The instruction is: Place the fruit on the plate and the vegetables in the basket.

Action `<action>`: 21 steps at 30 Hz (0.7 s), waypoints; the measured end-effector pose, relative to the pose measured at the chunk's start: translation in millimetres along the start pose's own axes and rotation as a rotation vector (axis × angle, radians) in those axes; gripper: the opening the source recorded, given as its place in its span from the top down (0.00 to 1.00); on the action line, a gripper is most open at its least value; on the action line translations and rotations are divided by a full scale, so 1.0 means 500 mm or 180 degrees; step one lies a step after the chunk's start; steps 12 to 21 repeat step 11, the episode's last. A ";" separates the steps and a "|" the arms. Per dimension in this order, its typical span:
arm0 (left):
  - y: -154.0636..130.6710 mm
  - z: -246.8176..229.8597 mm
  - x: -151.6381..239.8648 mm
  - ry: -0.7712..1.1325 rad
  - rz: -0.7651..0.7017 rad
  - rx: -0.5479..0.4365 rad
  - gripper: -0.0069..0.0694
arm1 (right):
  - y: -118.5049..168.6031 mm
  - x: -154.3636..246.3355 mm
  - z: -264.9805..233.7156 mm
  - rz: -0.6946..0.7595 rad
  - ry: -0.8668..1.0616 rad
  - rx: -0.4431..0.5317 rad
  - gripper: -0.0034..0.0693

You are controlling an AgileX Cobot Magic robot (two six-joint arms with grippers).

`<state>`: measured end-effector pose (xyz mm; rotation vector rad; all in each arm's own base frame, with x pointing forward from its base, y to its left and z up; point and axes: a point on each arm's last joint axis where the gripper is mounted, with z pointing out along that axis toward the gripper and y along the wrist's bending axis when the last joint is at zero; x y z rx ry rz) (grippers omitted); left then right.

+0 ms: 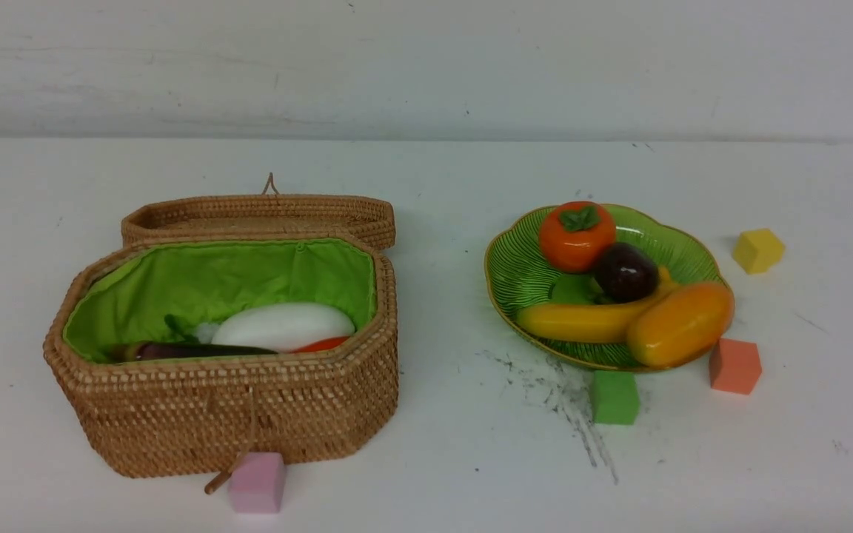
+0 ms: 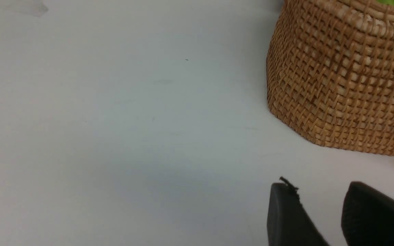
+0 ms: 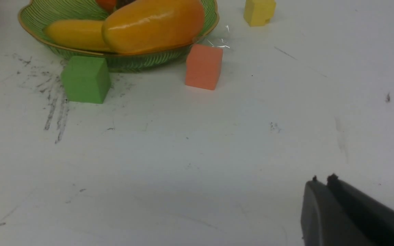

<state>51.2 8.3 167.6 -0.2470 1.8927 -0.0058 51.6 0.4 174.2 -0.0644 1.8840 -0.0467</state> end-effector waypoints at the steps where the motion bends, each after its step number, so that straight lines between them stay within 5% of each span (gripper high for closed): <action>1: 0.000 0.000 0.000 0.0000 0.0000 0.0000 0.60 | 0.000 0.000 0.000 0.0000 0.0000 0.0000 0.89; 21: 0.000 0.000 0.000 0.0000 0.0000 0.0000 0.60 | 0.000 0.000 0.000 0.0000 0.0000 0.0000 0.89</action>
